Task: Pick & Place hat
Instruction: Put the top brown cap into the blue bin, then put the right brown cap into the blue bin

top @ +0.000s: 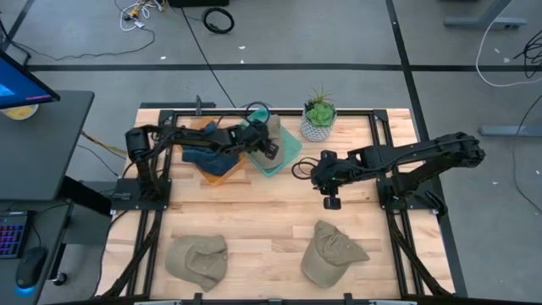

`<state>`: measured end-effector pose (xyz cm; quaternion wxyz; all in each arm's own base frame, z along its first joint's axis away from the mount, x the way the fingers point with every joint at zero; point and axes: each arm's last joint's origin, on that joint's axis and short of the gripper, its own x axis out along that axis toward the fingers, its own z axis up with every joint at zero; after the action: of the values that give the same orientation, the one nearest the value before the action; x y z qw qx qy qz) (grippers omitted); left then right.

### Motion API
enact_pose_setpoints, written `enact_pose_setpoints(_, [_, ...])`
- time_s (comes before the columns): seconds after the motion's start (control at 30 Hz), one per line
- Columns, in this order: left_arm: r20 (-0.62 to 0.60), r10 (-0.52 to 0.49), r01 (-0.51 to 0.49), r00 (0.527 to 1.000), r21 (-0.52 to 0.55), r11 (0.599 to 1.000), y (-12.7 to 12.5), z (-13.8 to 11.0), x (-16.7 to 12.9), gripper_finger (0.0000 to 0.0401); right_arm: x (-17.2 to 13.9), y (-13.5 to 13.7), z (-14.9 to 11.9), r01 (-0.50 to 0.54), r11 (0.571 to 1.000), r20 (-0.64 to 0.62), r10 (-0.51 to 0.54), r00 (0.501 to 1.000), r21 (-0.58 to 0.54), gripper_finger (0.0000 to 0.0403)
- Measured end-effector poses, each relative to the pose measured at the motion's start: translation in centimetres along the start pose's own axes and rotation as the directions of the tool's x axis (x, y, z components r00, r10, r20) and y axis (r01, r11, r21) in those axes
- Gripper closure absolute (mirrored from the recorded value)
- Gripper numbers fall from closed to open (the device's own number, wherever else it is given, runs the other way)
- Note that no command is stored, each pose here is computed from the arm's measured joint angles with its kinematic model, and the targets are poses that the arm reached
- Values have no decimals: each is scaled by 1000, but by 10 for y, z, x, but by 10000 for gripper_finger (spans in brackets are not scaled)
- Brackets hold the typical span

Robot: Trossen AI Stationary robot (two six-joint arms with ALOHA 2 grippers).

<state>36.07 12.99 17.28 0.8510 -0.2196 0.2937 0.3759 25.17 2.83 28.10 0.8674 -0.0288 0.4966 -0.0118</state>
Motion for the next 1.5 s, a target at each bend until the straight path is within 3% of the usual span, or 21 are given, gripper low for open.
enact_pose_setpoints(0.27, [0,-62,61,998,165,984,3,22,-48,240,3,10,-4,-65,995,-50,69,996,71,293])
enact_pose_setpoints(0.6, [13,-85,77,996,295,952,11,36,-101,234,30,32,-4,-99,978,-165,130,978,181,293])
enact_pose_setpoints(0.83, [-32,-65,72,997,313,947,13,31,-105,234,51,57,-10,-121,953,-276,200,940,279,293])
enact_pose_setpoints(1.1, [-13,-75,76,997,320,944,12,33,-105,234,58,88,-21,-123,862,-384,341,858,492,266])
enact_pose_setpoints(1.3, [18,-92,80,996,348,934,10,36,-105,234,64,109,-29,-38,823,-429,334,839,567,236])
enact_pose_setpoints(1.5, [38,-103,83,994,344,935,9,38,-105,234,74,126,-38,18,820,-479,317,819,573,210])
